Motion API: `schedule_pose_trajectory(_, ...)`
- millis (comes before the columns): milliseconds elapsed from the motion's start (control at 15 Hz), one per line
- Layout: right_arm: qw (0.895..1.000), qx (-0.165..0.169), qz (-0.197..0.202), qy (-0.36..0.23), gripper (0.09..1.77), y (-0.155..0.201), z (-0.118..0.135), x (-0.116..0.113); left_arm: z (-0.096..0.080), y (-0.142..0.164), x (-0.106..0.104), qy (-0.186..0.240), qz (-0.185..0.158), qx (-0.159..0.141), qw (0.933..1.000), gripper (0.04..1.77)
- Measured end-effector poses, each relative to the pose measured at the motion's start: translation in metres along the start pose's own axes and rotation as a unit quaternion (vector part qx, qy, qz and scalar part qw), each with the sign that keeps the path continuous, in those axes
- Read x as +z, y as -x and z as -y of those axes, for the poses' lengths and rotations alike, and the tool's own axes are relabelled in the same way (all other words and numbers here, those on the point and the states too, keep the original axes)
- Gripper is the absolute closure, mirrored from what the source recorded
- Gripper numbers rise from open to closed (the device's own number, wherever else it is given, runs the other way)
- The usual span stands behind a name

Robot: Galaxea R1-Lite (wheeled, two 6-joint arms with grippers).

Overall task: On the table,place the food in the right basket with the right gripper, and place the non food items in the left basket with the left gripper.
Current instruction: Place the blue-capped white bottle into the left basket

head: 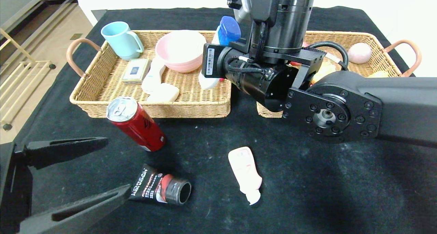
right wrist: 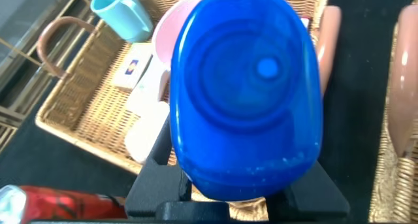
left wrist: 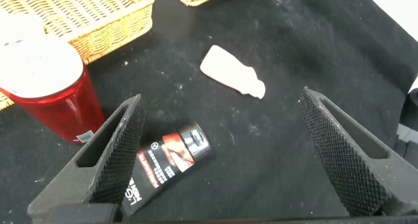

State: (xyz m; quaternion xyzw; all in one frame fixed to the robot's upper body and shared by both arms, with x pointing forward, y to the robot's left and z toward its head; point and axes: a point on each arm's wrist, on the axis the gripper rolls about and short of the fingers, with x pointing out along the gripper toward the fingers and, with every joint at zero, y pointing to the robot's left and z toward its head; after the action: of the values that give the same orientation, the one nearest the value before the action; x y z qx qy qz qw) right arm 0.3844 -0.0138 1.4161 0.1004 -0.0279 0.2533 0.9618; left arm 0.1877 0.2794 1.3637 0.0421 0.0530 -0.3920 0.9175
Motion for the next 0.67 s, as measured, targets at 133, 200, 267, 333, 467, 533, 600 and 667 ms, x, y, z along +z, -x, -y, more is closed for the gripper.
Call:
schedule_pose_trajectory(133, 1.000, -0.003, 0.000, 0.000, 1.14, -0.0012, 0.0021, -0.0006, 0.0000, 0.0001, 0.0001, 0.000, 0.001, 0.000, 1.0000, 0.09)
schedule_pose_trajectory(200, 1.000, -0.005, 0.000, 0.001, 1.03, -0.0022, 0.0041, -0.0008, 0.0000, 0.0001, 0.0003, 0.000, 0.001, 0.000, 1.0000, 0.09)
schedule_pose_trajectory(267, 1.000, -0.007, 0.000, 0.001, 0.92, -0.0026, 0.0051, -0.0010, 0.0000, 0.0002, 0.0003, 0.000, 0.001, 0.000, 1.0000, 0.09)
schedule_pose_trajectory(333, 1.000, -0.009, 0.000, 0.002, 0.83, -0.0030, 0.0061, -0.0011, 0.0000, 0.0002, 0.0002, -0.001, 0.001, 0.000, 1.0000, 0.09)
schedule_pose_trajectory(467, 1.000, -0.013, 0.000, 0.002, 0.68, -0.0035, 0.0081, -0.0008, 0.0001, 0.0001, 0.0000, -0.001, 0.000, 0.000, 1.0000, 0.09)
schedule_pose_trajectory(533, 1.000, -0.013, 0.000, 0.003, 0.62, -0.0035, 0.0081, -0.0012, 0.0000, 0.0001, -0.0001, -0.001, 0.000, 0.000, 1.0000, 0.09)
schedule_pose_trajectory(600, 1.000, -0.013, 0.000, 0.002, 0.56, -0.0034, 0.0080, -0.0010, 0.0001, 0.0003, 0.0001, -0.001, 0.001, 0.000, 1.0000, 0.09)
schedule_pose_trajectory(667, 1.000, -0.013, 0.000, 0.003, 0.51, -0.0033, 0.0082, -0.0009, 0.0001, 0.0003, 0.0001, -0.001, 0.000, 0.000, 1.0000, 0.09)
